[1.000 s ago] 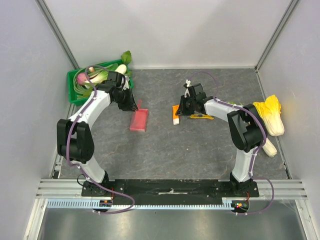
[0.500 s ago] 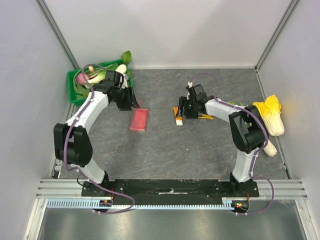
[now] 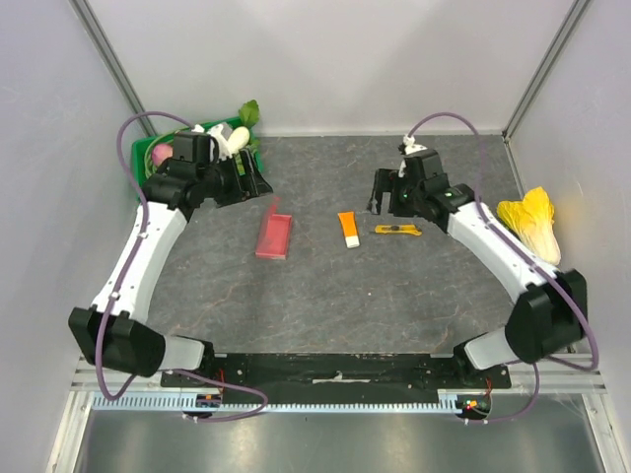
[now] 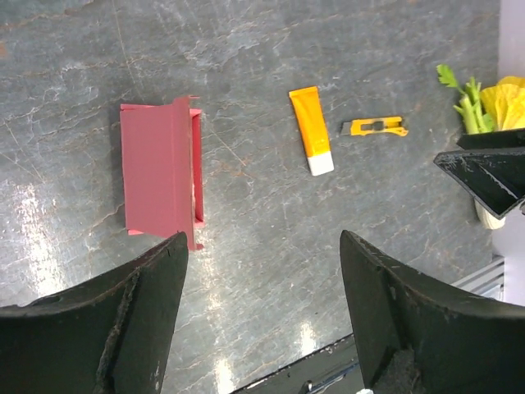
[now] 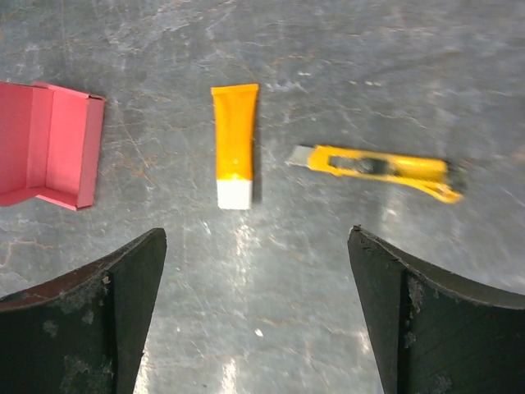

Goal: Unpack the express box

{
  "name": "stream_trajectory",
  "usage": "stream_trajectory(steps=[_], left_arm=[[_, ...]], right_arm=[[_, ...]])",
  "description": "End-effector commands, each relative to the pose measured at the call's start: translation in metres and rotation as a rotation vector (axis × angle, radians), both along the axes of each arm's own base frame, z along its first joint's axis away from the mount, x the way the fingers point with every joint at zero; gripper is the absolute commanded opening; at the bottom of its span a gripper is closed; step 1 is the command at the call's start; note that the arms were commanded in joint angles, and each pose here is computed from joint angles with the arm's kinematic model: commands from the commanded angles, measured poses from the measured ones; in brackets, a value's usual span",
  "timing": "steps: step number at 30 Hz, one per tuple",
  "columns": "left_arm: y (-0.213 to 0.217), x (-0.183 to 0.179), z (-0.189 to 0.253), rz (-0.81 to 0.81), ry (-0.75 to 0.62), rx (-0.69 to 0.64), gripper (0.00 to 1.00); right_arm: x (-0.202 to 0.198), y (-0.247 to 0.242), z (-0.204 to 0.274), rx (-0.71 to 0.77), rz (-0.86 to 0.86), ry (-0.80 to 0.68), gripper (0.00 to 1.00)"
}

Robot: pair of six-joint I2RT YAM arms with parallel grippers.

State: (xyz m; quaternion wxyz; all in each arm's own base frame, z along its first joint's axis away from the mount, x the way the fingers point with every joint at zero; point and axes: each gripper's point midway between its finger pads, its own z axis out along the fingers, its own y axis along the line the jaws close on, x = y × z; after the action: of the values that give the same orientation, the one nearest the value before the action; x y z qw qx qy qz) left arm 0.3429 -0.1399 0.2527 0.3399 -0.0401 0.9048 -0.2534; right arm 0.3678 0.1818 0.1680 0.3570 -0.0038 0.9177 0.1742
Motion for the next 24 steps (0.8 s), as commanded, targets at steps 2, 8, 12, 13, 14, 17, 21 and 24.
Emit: stream_trajectory(steps=[2,8,12,13,14,17,21,24], left_arm=[[0.001,-0.025,0.058,0.000,-0.100,-0.062,0.81],[0.015,-0.073,0.083,0.039,-0.167,-0.077,0.81],[0.027,-0.112,0.089,0.061,-0.198,-0.064,0.82],[0.029,-0.120,0.092,0.050,-0.215,-0.059,0.82],[0.031,-0.132,0.099,0.043,-0.252,-0.064,0.82],[0.039,-0.159,0.111,0.035,-0.315,-0.046,0.83],[0.050,-0.185,0.119,0.054,-0.360,-0.031,0.83],[0.053,-0.199,0.125,0.049,-0.387,-0.026,0.83]], right_arm=[[-0.045,-0.065,0.048,-0.159,-0.110,-0.086,0.98],[-0.090,-0.115,0.116,-0.185,-0.266,-0.250,0.98],[-0.116,-0.139,0.154,-0.181,-0.353,-0.330,0.98],[-0.123,-0.146,0.163,-0.185,-0.372,-0.341,0.98],[-0.132,-0.153,0.172,-0.178,-0.390,-0.372,0.98],[-0.152,-0.169,0.191,-0.168,-0.443,-0.435,0.98],[-0.168,-0.180,0.212,-0.123,-0.485,-0.509,0.98],[-0.177,-0.185,0.226,-0.093,-0.508,-0.552,0.98]])
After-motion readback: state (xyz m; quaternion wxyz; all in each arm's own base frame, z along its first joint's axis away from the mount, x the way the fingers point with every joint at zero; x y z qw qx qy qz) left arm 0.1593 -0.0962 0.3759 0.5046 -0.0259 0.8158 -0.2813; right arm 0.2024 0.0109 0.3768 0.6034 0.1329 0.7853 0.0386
